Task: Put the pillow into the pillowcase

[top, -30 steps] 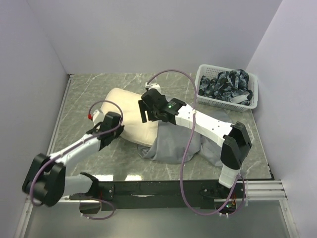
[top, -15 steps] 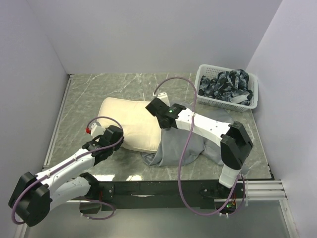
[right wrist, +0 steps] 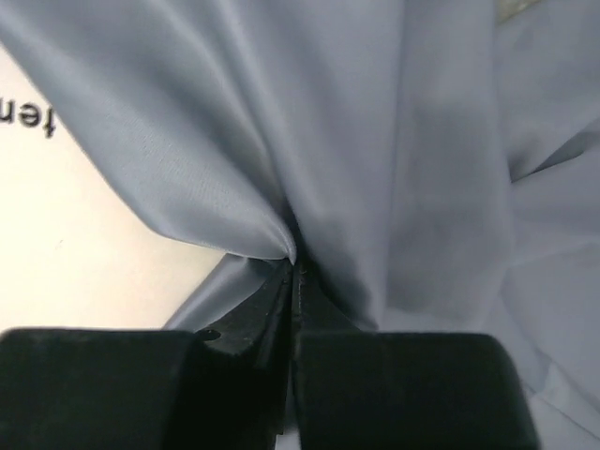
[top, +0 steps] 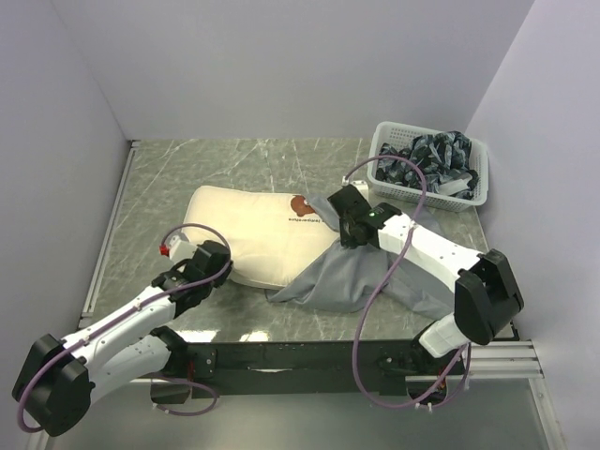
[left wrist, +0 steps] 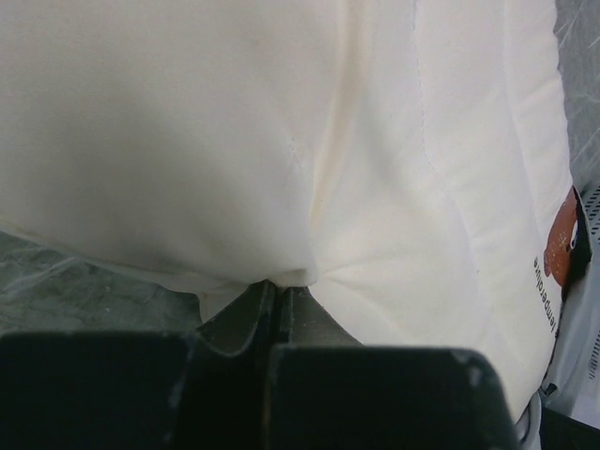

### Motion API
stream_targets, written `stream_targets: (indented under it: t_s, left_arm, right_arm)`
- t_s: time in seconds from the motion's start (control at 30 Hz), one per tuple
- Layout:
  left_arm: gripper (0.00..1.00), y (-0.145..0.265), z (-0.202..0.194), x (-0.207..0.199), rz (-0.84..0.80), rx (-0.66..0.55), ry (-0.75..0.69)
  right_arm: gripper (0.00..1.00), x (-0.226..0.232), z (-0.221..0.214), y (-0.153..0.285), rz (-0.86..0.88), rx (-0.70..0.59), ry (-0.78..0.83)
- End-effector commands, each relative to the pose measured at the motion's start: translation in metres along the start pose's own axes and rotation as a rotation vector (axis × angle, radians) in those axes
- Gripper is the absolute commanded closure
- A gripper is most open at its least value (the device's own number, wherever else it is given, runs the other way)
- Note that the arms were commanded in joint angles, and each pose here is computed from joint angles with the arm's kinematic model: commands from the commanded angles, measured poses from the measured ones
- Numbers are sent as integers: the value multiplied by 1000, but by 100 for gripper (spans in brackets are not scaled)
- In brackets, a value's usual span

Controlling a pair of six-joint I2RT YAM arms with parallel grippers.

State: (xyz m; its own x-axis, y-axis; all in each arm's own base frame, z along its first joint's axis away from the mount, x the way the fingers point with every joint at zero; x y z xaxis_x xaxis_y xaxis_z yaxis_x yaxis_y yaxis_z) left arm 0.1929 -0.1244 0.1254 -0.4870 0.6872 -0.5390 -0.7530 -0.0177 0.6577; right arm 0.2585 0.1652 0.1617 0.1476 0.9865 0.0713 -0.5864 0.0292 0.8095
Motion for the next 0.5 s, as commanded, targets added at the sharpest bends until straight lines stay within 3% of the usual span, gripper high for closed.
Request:
stream_targets:
  t_s: [0.0,0.07,0.13,0.17,0.27,0.4,0.47]
  left_arm:
    - [99,4,-1,0,-22,16,-68]
    - [96,9,1,-6,-72,14,-122]
    - [82,18,7,-20,-154,10,-205]
    - [59,22,10,-22,-157,6,-229]
    - [26,44,25,-35,-217,-26,-315]
    - [22,75,40,-62,-416,-41,-446]
    - [25,80,31,-80,-534,30,-515]
  right_arm:
    - [91,9,15,26,114,-59,-56]
    - [87,20,18,45,168,-84,-41]
    - [85,30,19,62,213,-112,-32]
    - [85,36,16,67,238,-112,-18]
    - [92,41,14,71,248,-103,-2]
    - [96,39,9,70,256,-99,-11]
    - [97,37,7,71,262,-105,-15]
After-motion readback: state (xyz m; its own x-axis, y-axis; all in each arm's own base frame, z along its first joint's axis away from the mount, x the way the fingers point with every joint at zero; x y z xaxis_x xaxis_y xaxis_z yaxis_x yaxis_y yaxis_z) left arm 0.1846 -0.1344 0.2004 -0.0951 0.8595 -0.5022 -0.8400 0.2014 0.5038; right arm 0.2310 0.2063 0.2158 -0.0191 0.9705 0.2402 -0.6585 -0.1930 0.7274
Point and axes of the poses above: each gripper's point midway between its finger pads, its own y axis back along the fingers, its own x axis along the line the jaws close on, z = x × y, the point moved 7 cm from there along y, back along the fingers, and after that the axes turned 13 degrees about -y, right-handed, at the moved point
